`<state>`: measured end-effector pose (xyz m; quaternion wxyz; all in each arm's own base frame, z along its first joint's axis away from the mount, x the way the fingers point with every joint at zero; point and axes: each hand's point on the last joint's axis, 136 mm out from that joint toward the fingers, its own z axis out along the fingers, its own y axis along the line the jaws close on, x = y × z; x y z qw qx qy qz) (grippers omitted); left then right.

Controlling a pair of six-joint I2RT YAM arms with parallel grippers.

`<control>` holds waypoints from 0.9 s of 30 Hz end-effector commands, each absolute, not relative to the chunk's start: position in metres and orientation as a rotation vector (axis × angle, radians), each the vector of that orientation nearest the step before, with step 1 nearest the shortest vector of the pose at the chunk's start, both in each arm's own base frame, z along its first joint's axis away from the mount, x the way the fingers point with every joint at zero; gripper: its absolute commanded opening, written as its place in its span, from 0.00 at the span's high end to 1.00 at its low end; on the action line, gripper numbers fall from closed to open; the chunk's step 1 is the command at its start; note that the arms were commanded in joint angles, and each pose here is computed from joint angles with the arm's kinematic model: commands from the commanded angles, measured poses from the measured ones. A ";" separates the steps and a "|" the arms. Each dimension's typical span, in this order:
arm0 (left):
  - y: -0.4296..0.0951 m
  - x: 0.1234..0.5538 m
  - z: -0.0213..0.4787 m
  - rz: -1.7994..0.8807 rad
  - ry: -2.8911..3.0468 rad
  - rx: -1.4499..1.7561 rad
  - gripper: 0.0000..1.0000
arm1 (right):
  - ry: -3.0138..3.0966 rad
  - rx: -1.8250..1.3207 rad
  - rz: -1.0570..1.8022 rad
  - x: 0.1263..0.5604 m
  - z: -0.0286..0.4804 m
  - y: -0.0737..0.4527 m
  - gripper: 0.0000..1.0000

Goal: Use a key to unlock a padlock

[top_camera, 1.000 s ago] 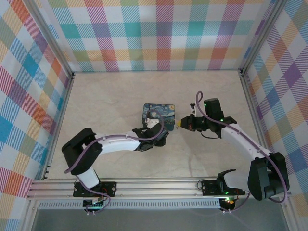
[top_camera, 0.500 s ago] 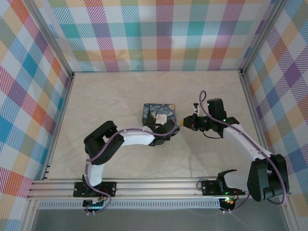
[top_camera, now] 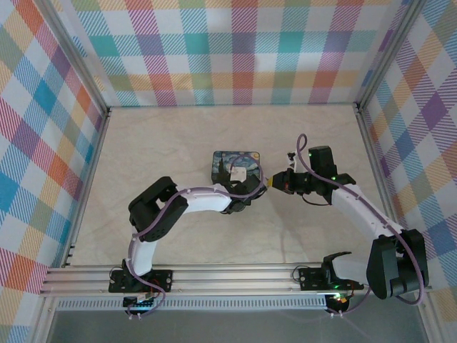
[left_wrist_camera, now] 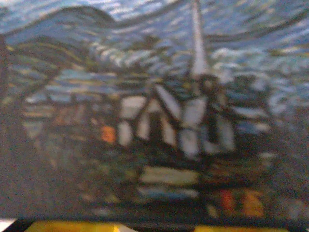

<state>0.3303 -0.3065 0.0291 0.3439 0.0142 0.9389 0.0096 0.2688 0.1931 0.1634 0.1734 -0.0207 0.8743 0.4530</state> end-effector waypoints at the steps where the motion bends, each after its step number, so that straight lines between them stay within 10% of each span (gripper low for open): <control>1: -0.298 0.335 0.024 0.082 2.447 0.060 0.66 | 2.469 -0.104 1.320 0.263 0.165 0.194 1.00; 14: -0.309 0.323 0.057 0.053 2.631 0.135 0.73 | 2.499 -0.104 1.339 0.254 0.165 0.194 0.99; 27: -0.316 0.309 0.154 -0.547 3.012 0.117 0.77 | 2.425 -0.111 1.438 0.218 0.174 0.198 0.98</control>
